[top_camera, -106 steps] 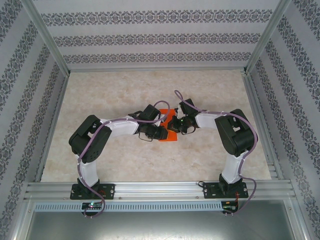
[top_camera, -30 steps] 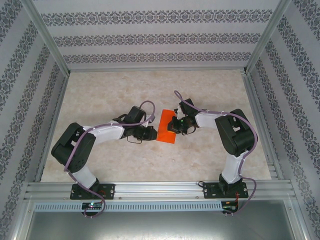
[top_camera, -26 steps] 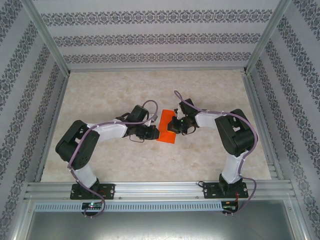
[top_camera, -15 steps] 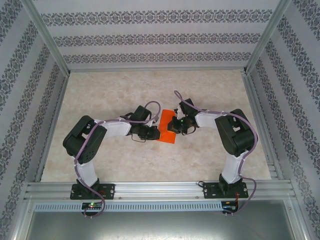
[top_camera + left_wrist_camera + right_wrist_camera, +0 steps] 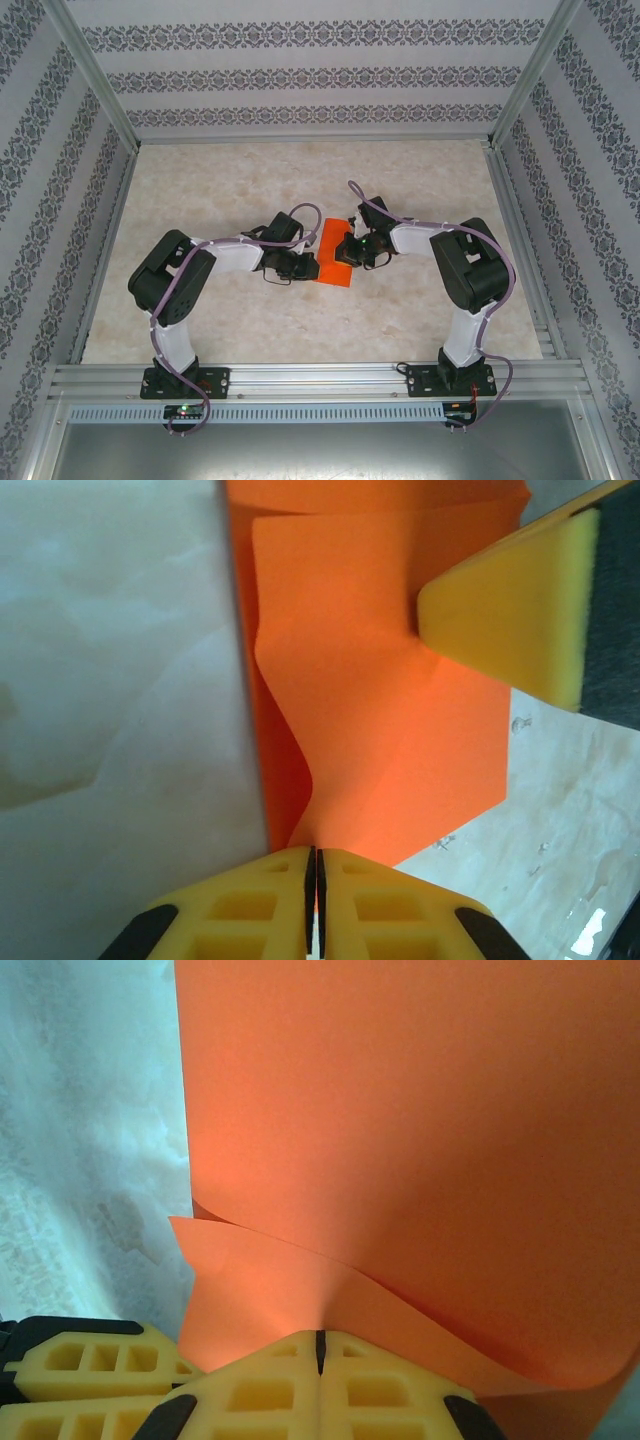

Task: Fold a paper plane with a square sheet of paper (fold left side to right side)
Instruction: Fold the triangle a second time at the center of the table.

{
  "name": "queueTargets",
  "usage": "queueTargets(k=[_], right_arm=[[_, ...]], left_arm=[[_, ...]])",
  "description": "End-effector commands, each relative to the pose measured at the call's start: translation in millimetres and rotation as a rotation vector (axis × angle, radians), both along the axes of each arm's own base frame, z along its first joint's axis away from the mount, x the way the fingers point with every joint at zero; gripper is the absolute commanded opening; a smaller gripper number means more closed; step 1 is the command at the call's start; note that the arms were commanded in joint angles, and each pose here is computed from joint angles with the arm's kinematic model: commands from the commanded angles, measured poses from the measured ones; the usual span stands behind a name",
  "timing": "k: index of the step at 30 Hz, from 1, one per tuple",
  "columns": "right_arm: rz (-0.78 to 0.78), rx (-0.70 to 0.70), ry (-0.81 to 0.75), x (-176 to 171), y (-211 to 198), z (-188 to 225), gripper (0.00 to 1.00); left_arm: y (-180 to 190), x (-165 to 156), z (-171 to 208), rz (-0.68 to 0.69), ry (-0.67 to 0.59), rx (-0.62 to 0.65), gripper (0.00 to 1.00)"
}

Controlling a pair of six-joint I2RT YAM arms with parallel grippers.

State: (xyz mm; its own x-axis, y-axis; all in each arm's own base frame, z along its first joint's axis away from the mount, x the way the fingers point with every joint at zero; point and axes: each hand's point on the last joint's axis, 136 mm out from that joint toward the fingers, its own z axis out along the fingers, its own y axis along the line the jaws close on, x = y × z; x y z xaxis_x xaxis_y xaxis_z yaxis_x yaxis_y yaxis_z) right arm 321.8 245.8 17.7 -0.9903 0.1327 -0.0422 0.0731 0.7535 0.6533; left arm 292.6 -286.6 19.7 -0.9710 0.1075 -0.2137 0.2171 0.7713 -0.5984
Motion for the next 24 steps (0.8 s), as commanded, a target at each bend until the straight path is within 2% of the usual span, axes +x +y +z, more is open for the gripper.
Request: queueTargets(k=[1, 4, 7, 11, 18, 24], right_arm=[[-0.018, -0.025, -0.09, 9.5, -7.5, 17.1, 0.02], [-0.006, -0.005, -0.168, 12.9, -6.5, 46.5, 0.07], [0.028, -0.004, -0.173, 4.0, -5.3, 55.3, 0.07], [0.075, -0.007, -0.125, -13.3, 2.6, 44.0, 0.0], [0.136, -0.006, -0.065, -32.7, 23.7, 26.7, 0.0], [0.146, -0.025, -0.027, -33.9, 31.6, 11.3, 0.0]], left_arm=[[15.7, -14.0, -21.5, -0.009, 0.046, 0.102, 0.13], [19.9, -15.8, -26.0, -0.006, 0.054, 0.135, 0.13], [21.0, -16.8, -28.6, -0.008, 0.056, 0.156, 0.13], [21.1, -17.5, -30.2, -0.016, 0.048, 0.184, 0.13], [19.3, -17.8, -31.1, -0.023, 0.042, 0.202, 0.13], [18.8, -17.2, -31.1, -0.02, 0.04, 0.199, 0.13]])
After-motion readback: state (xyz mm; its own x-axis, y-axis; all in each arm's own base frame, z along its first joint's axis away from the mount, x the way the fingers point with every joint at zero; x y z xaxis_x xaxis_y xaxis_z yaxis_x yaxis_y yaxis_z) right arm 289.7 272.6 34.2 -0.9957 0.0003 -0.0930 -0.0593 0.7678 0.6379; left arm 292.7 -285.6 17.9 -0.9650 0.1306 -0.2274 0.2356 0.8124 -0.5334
